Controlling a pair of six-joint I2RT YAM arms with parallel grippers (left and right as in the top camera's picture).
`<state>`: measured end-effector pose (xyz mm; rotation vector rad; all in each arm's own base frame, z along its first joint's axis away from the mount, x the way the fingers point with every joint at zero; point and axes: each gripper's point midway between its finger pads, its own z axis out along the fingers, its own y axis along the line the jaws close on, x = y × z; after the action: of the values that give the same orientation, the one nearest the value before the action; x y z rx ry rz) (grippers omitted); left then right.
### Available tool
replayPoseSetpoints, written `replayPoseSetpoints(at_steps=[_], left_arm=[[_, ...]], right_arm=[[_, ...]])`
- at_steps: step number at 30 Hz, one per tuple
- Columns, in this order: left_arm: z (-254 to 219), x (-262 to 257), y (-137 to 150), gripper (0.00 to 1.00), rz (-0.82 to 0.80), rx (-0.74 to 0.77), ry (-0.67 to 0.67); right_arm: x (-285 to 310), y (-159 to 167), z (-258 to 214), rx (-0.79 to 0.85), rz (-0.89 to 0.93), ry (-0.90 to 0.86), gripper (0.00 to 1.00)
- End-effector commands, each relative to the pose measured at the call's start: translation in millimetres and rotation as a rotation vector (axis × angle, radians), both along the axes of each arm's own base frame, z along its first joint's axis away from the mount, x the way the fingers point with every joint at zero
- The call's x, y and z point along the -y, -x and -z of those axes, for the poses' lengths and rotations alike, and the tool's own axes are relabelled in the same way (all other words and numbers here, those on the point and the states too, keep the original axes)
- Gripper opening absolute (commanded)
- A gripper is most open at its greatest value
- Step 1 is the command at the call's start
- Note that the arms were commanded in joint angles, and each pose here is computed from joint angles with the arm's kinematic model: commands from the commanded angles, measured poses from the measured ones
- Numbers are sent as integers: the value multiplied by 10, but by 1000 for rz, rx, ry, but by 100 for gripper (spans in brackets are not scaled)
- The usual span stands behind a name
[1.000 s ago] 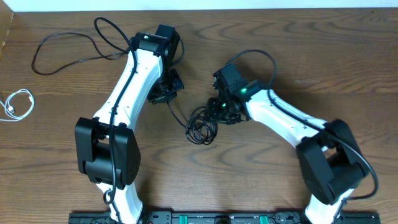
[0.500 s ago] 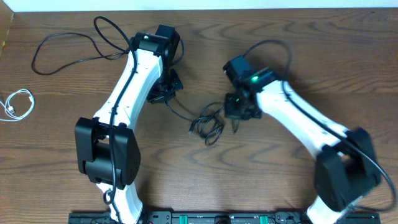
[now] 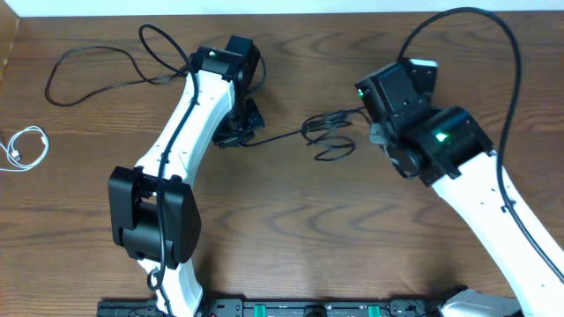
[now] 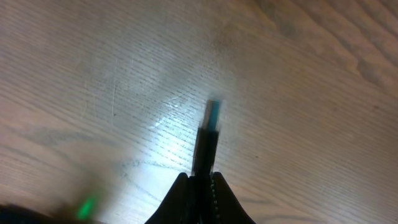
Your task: Untangle cables
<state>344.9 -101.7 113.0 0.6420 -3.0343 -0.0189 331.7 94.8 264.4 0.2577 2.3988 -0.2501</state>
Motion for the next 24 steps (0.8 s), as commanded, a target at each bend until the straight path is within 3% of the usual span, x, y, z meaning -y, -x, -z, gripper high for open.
replayPoseSetpoints(at_steps=[1,4,5,6,8,10,12,16,18,24], left_arm=[[17,-305,-22,8,-18,3,-128],[17,-305,-21,8,-18,2,-128],[17,-298,-19,12,-18,1,-124],[20,-271,-13,29,-19,-3,-108],[29,-164,-10,40,-2,-10,-46],[28,29,-22,40,69,-11,68],[0,256,-24,51,154,-8,203],[-172,734,22,55,347,20,509],[-272,895,57,61,415,38,624],[-465,1126,116,68,547,89,807]], right_arm=[[698,52,-595,224,234,196,4],[654,52,-515,191,214,99,3],[571,43,-450,163,183,42,2],[450,38,-369,125,140,-30,1],[225,36,-252,65,67,-144,1],[6,29,-173,19,1,-240,1],[-163,27,-128,-14,-49,-310,1],[-441,37,-100,-58,-135,-428,1],[-550,41,-117,-67,-171,-477,1],[-827,27,-225,-63,-270,-598,1]])
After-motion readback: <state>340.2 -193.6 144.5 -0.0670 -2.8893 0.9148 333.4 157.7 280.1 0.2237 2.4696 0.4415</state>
